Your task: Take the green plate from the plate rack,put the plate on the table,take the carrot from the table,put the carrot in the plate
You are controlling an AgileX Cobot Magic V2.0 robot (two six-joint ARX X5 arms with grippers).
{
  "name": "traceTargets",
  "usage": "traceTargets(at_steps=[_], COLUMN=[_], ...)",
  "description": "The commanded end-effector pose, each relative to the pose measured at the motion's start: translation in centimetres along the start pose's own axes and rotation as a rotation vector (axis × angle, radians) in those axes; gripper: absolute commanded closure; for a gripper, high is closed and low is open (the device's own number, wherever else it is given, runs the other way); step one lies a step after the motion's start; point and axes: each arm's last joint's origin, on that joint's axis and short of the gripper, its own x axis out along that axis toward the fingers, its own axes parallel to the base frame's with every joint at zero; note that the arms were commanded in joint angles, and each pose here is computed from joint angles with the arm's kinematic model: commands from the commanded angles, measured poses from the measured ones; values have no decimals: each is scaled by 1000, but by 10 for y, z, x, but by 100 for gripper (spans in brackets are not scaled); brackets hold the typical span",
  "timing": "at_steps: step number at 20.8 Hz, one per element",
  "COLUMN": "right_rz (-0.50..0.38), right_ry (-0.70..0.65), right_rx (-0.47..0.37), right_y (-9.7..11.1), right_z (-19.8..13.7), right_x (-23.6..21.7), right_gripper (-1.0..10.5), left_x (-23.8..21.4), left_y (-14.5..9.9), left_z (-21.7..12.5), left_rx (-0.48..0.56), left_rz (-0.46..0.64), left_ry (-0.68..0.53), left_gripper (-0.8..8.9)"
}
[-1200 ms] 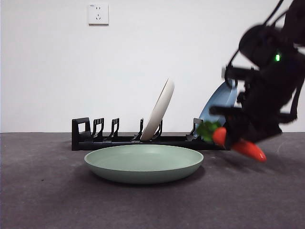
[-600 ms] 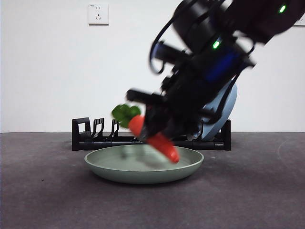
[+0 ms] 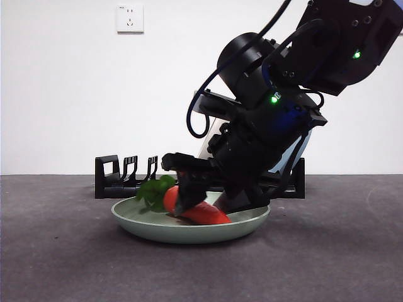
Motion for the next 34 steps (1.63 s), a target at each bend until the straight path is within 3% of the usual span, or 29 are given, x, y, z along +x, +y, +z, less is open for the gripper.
traceTargets(at_steps=[1,6,8,11,17,18,19,22,34], right_rz=[9,24,88,160,134,135,136,143,146], right_ry=[-40,-104,-69,27,160,157,146,106,66], right_rx=[8,8,5,8,19,18,18,11,18], right_y=[2,8,10,11,4,3,2,1,1], right_z=[9,41,44,33,-6,-11,-15,-21,-23], right_x=[-12,-81,-119,-178,-264,-273,-282,-295,-304], right_gripper=[473,474,475,478,481,512,616,979,946], left_x=[1,1,1,1,0,0,0,-1,-1], left_y=[0,0,0,1,2,2,3,4,4], left_z=[-1,-2,-3,-5,-12,-13,-15,-19,-19], left_rx=[0,0,3,8,21,25,29,37,40], left_rz=[1,2,4,9,20,23,28,36,40], left_ry=[6,9,21,46,112,127,148,183,192], left_gripper=[405,405,405,405,410,412,479,846,817])
